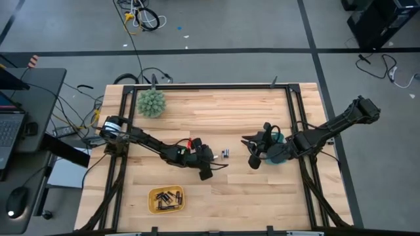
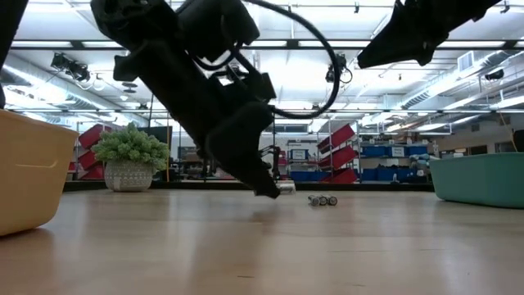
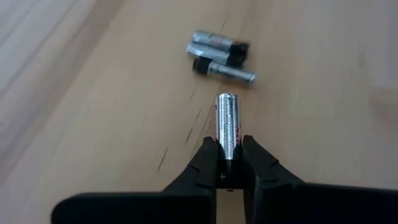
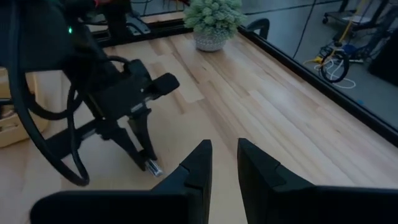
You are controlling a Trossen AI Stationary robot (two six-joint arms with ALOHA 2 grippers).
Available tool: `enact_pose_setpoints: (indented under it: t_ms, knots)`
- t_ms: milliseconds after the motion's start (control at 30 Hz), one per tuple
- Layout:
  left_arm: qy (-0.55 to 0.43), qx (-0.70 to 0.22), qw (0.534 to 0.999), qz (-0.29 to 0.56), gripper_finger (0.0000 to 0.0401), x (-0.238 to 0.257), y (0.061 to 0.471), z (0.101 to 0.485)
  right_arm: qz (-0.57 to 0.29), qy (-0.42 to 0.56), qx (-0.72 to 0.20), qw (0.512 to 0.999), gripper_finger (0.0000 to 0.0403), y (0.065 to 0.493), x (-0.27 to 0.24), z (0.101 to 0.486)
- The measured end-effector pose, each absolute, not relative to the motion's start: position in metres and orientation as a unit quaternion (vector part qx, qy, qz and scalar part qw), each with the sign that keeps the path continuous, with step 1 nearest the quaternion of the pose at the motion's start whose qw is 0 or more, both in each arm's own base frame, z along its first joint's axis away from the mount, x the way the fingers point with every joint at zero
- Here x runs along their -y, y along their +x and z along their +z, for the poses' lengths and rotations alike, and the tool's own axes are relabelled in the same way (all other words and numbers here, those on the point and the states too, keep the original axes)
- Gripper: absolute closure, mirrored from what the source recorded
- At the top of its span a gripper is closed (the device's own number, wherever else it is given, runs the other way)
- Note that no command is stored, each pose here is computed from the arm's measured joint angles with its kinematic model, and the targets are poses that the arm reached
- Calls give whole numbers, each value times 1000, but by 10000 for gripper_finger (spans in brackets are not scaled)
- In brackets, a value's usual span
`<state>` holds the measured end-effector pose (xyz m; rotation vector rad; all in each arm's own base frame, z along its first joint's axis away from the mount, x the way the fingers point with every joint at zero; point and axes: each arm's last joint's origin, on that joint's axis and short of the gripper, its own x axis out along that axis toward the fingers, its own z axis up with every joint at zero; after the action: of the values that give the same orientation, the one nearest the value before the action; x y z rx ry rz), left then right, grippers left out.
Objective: Sort batteries
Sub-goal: Put the silver battery into the green bin
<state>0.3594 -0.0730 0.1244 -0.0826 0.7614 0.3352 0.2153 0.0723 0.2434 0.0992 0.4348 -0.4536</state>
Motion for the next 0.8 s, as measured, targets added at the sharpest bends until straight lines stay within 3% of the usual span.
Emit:
enact_pose_setpoints:
  t_ms: [300,800]
  knots:
    - [-22,-346,923,166,382,74,363,129,-190,44,-199,960,341,211,-85,231]
    - [83,-192,972,106,383,80,376,180,-119,-69,-120,983,341,219,-105,182]
